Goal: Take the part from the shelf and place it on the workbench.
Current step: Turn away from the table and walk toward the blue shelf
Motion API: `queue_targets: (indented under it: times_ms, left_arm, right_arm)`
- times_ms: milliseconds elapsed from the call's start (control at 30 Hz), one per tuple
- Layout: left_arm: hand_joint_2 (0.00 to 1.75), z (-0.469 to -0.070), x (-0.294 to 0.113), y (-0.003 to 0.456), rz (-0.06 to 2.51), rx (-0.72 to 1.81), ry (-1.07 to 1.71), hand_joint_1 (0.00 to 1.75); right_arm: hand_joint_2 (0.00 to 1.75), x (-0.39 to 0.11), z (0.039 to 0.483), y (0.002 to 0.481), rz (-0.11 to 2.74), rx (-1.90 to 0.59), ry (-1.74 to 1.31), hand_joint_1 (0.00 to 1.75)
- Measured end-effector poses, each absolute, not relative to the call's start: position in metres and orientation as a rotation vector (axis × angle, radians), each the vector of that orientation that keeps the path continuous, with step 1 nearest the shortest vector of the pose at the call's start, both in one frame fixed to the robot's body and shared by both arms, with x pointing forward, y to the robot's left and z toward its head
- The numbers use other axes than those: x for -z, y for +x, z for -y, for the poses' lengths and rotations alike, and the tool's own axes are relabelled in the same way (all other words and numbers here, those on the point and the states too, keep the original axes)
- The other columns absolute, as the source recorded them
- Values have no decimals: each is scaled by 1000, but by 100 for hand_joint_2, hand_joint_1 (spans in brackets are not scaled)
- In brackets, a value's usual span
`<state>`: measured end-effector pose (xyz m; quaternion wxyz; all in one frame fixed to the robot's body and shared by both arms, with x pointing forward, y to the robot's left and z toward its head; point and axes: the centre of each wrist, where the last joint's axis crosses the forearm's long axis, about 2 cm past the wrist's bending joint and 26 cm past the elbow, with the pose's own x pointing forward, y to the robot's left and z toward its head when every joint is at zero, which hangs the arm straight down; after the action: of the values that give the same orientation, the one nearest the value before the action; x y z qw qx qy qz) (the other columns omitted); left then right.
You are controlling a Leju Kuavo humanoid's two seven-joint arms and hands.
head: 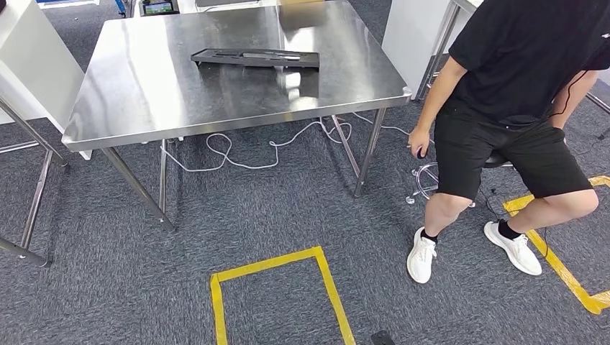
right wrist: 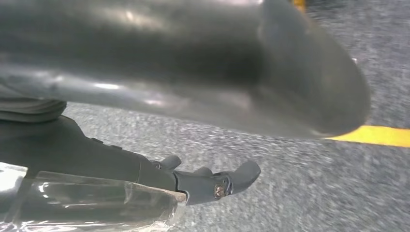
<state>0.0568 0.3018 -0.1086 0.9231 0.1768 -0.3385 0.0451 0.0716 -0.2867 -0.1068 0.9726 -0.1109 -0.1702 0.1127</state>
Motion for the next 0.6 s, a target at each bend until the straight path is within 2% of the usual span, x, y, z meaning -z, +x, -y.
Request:
queue_targets:
  times_ms: [600]
  left_arm:
    - [0,-302,108,61,697,-94,362,0]
  right_arm:
    - [0,108,292,67,327,-301,-216,0]
